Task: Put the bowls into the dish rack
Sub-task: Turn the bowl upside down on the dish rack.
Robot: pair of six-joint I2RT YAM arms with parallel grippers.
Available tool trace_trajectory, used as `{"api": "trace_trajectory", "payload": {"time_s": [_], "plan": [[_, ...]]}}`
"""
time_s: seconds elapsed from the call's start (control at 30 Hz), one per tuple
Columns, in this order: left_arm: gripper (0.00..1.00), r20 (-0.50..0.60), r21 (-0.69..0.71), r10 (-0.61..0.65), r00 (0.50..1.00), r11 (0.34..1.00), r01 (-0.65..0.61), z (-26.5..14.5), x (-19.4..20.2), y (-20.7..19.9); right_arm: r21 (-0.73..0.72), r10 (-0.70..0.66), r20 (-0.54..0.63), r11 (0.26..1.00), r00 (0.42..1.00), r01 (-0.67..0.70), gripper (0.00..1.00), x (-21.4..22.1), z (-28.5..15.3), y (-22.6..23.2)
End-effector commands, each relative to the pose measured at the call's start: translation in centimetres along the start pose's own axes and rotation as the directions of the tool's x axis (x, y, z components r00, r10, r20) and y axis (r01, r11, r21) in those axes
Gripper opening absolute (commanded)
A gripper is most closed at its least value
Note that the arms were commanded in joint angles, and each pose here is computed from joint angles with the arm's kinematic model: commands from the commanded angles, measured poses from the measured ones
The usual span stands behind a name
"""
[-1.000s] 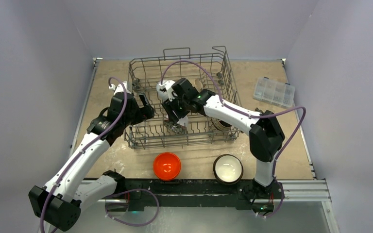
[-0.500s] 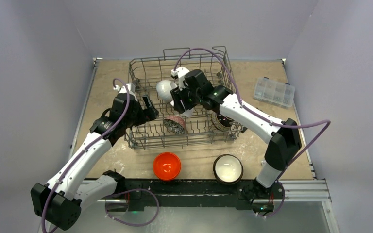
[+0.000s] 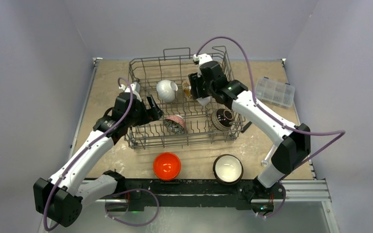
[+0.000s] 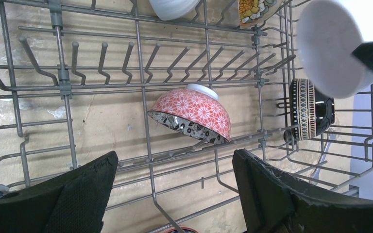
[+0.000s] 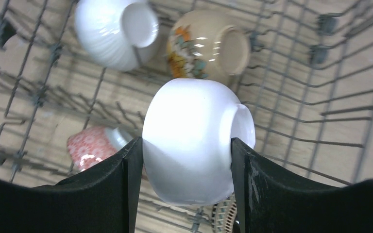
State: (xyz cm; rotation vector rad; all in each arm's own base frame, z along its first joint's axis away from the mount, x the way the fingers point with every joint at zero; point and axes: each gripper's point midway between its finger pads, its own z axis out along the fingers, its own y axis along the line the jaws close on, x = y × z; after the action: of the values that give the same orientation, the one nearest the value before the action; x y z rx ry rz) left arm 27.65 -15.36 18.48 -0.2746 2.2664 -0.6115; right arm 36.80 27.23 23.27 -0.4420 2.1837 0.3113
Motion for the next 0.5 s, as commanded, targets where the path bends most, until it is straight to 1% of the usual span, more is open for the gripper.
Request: {"api": "trace_trajectory", "payload": {"time_s": [0.0, 0.23, 0.4, 0.47], "plan": [[0.86, 0.014, 0.040, 0.014, 1.000, 0.999, -0.014, 0.3, -0.3, -0.5, 0.158, 0.055, 0.128, 0.985, 0.990, -0.075, 0.00, -3.3, -2.6, -3.8], [0.86, 0.002, 0.057, 0.004, 1.000, 0.998, -0.004, 0.5, 0.2, -0.6, 0.358, 0.050, 0.109, 0.930, 0.993, -0.086, 0.00, -3.0, -1.5, -7.7], [0.86, 0.003, 0.067, 0.005, 1.000, 0.998, -0.006, 0.4, 0.1, -0.9, 0.449, 0.035, 0.058, 0.892, 0.998, -0.057, 0.00, -1.8, 0.4, -9.2], [0.86, 0.004, 0.071, 0.006, 1.000, 0.997, -0.006, 0.3, 0.0, -1.0, 0.481, 0.029, 0.021, 0.876, 0.999, -0.036, 0.00, -0.7, 1.6, -9.7]]}}
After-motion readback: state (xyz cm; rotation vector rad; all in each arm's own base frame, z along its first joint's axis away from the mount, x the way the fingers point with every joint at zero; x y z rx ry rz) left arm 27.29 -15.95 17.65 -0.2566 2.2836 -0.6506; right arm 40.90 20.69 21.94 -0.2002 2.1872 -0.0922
